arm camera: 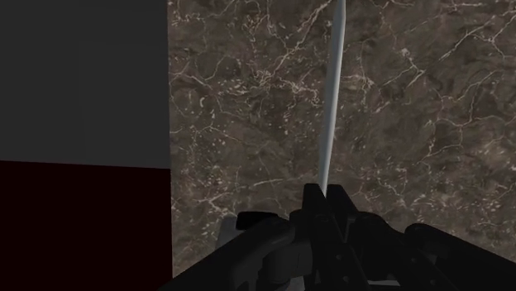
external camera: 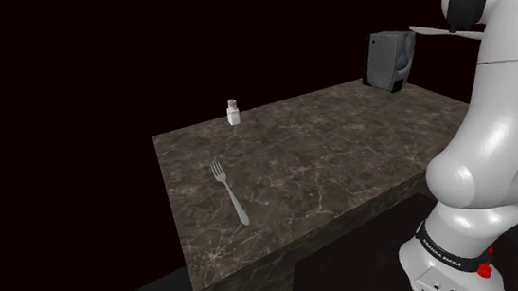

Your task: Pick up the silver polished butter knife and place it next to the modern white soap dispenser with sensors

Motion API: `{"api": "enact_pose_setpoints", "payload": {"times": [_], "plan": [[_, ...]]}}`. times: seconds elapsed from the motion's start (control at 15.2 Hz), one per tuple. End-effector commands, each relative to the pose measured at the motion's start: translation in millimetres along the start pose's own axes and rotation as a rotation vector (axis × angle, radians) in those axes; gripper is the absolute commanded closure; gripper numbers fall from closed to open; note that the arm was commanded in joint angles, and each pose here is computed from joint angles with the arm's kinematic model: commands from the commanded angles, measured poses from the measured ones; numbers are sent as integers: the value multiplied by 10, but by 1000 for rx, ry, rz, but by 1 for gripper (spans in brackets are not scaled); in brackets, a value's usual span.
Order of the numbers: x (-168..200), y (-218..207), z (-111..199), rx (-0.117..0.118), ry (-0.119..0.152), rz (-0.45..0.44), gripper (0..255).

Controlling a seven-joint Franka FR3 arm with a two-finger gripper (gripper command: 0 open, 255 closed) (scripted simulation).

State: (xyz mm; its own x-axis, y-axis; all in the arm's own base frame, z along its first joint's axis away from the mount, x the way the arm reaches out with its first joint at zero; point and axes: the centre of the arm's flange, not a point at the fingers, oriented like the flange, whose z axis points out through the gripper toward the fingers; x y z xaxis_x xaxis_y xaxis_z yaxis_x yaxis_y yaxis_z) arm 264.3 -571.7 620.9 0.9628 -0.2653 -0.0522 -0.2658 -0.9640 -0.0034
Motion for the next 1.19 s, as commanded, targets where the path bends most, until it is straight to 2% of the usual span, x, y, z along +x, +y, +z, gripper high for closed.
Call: {"api": "enact_pose_setpoints", "payload": {"times": [0.0,1.12], "plan": [[5,-7,110,0,0,0,255],[52,-4,1006,0,0,0,255]]}}
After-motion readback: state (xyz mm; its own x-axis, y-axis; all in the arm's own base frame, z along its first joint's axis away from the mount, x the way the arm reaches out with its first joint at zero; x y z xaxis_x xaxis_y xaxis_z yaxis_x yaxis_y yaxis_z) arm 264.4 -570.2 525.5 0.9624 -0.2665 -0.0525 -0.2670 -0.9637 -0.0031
